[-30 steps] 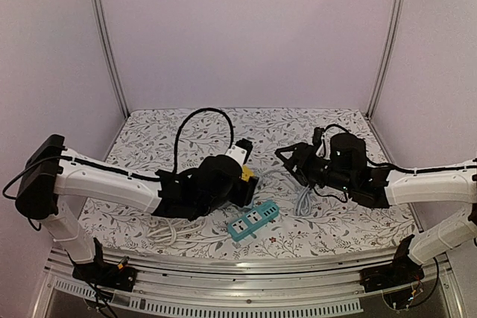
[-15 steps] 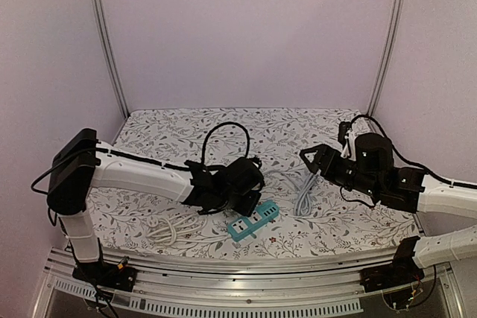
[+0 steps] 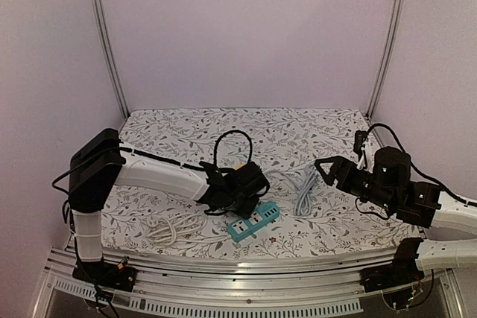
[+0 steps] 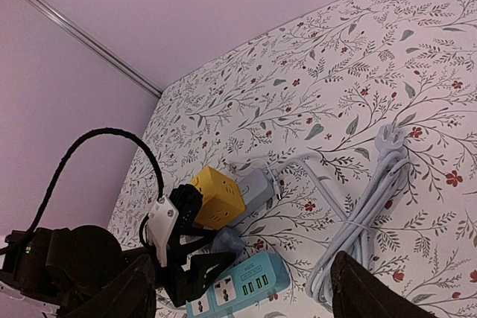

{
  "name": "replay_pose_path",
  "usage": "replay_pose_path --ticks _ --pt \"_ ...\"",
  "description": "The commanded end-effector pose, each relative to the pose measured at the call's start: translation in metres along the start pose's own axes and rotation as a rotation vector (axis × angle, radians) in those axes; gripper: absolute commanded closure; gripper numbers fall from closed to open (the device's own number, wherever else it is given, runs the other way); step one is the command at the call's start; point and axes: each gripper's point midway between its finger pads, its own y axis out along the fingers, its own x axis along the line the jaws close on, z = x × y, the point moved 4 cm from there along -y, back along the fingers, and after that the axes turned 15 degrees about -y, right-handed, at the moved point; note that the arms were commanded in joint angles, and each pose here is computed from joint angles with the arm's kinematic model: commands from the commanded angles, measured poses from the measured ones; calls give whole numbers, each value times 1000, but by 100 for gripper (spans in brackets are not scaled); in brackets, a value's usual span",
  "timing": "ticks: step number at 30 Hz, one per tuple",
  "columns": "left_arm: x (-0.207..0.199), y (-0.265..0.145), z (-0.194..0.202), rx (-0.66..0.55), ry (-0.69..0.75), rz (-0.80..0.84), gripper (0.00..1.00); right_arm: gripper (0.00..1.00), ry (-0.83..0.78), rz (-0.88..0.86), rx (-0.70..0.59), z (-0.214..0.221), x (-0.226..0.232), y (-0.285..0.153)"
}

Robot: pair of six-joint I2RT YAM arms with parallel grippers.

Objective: Insert the plug

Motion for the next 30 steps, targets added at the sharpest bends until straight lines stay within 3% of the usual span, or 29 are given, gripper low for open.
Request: replay_pose_path --ticks 1,5,12,18,22,27,30 --pt "3 9 0 34 -15 -21 46 20 -20 25 -4 3 -7 -3" --pt "2 16 1 48 -15 -28 48 20 -23 24 -3 4 -7 -2" --pt "4 9 -4 24 -21 -23 69 20 -26 20 -4 3 -7 -2" --pt "-6 -28 -22 -75 9 90 78 20 -47 -2 5 0 0 -1" --pt "-11 -51 -23 -131 91 146 82 11 -87 -86 44 1 14 0" --pt "-11 -78 -18 -215 159 269 89 10 -109 -185 84 2 31 0" --pt "-10 -97 -14 -291 205 356 98 10 -117 -274 123 4 45 -1"
